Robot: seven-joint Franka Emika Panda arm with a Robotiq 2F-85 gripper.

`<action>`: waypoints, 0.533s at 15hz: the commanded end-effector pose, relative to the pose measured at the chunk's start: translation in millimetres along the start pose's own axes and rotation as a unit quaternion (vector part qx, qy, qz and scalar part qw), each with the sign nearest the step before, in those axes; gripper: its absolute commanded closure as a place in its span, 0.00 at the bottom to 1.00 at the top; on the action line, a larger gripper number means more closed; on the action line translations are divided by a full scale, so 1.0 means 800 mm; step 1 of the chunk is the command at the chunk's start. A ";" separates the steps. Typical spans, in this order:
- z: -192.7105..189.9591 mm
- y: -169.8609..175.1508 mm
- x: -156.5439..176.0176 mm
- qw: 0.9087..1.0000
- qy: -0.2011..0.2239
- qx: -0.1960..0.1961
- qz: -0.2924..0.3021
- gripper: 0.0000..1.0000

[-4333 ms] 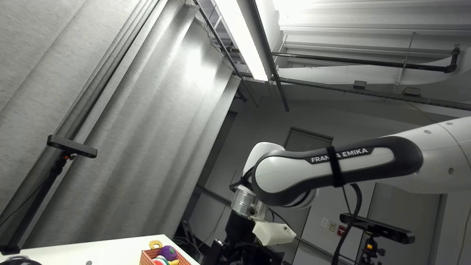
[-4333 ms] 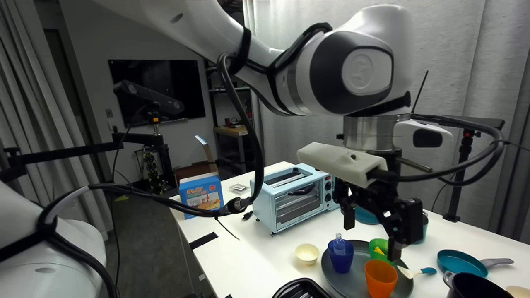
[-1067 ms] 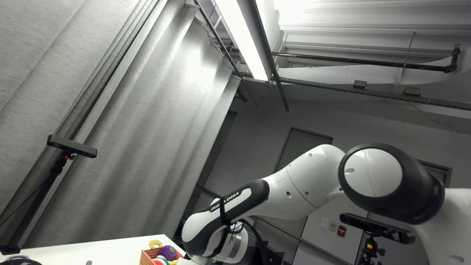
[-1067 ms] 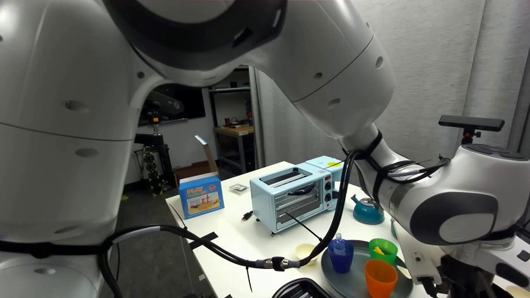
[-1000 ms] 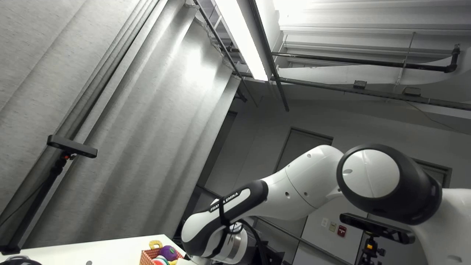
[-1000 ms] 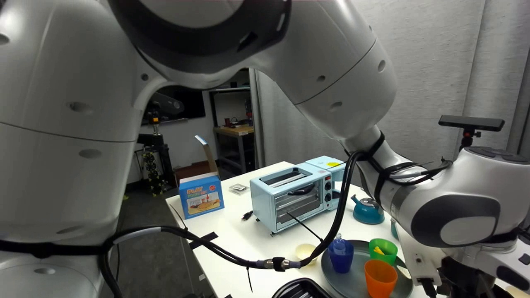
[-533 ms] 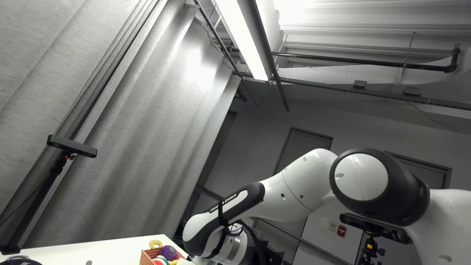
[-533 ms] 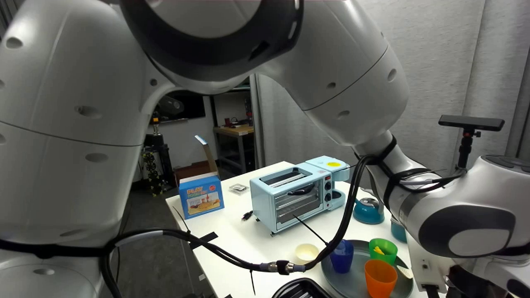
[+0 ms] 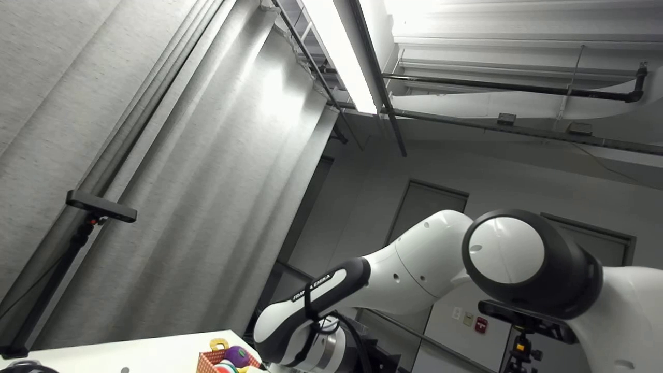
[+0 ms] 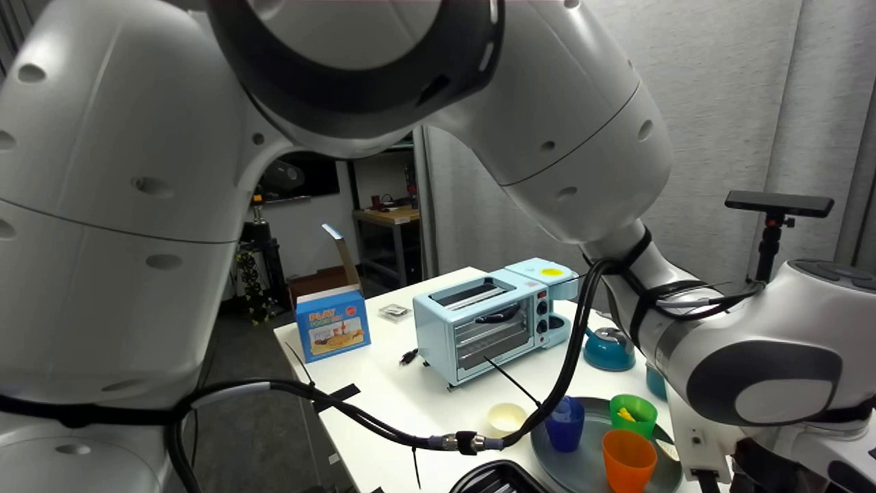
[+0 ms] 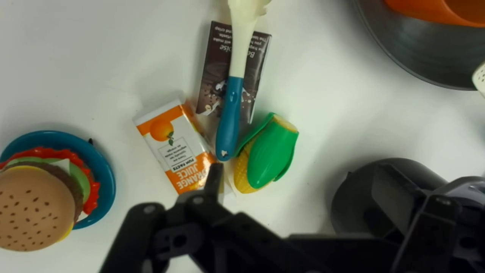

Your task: Put a plush toy in the black pot

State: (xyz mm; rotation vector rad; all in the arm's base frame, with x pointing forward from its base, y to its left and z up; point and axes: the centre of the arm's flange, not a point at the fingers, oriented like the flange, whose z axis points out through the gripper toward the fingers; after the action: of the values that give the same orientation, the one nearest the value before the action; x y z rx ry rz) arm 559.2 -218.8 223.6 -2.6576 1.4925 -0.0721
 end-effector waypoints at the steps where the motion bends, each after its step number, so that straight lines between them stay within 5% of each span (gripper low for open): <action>1: 0.011 -0.007 0.013 1.000 -0.007 -0.011 0.009 0.00; 8: 0.033 -0.012 0.036 0.999 -0.013 -0.031 0.013 0.00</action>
State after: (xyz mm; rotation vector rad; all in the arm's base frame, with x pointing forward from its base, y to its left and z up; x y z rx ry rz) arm 564.5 -227.6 202.8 -2.6710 1.5121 -0.0339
